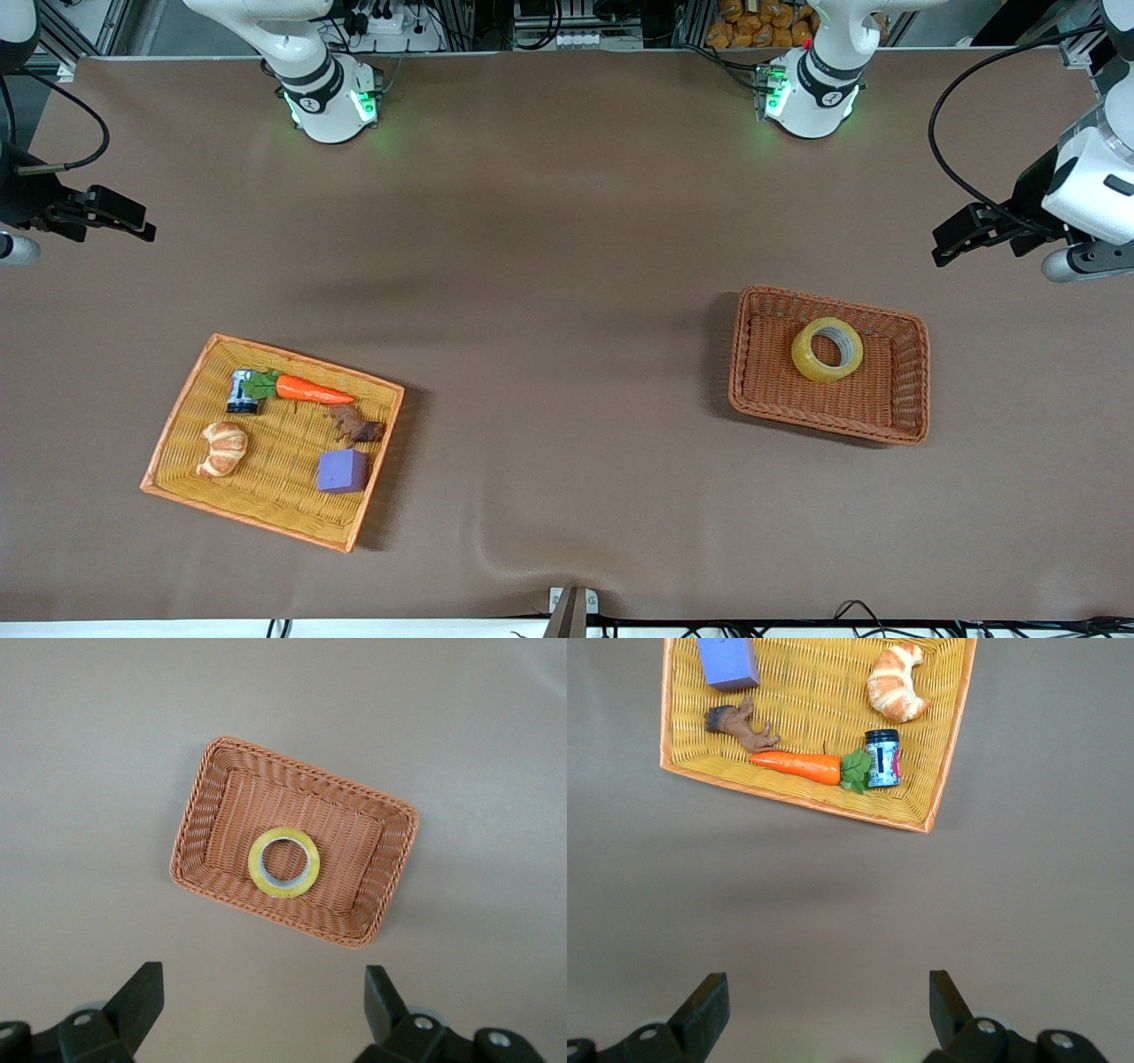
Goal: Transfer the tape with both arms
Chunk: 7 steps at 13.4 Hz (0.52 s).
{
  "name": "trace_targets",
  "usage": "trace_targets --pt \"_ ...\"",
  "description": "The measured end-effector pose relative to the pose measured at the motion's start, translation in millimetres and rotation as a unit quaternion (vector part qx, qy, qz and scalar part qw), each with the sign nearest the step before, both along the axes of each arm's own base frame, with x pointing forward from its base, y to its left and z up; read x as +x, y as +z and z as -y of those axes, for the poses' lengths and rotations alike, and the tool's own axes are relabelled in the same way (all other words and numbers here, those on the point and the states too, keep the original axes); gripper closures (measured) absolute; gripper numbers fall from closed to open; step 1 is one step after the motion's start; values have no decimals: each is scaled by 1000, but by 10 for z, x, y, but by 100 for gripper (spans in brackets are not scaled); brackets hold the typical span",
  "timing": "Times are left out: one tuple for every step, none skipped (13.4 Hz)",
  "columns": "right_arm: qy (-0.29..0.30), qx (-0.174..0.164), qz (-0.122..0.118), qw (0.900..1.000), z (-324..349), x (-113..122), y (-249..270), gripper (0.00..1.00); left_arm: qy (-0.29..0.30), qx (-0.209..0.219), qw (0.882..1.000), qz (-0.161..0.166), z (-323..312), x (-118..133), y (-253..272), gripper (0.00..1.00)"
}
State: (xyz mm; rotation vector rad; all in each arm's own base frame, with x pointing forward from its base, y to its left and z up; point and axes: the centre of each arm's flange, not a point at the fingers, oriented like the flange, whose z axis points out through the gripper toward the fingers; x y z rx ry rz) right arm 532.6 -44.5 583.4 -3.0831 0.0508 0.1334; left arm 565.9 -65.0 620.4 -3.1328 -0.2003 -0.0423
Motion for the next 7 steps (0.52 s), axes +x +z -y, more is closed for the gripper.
trace_targets --pt "0 0 0 1000 0 2 -4 0 -3 0 1000 -1 3 -2 -1 0" --pt "0 0 -1 1000 0 3 -6 0 -4 0 1000 -1 3 -2 -2 0" --pt "0 0 -1 1000 0 4 -9 0 -5 0 1000 -1 3 -2 -2 0" --pt "0 0 -1 1000 0 6 -13 0 -5 0 1000 -1 3 -3 -2 0" --pt "0 0 -2 1000 0 9 -23 0 -5 0 1000 -1 3 -2 -1 0" --pt "0 0 -3 1000 1 15 -36 0 -7 0 1000 -1 11 -3 2 0" --pt "0 0 -4 1000 1 20 -47 0 -11 0 1000 -1 44 -7 3 0"
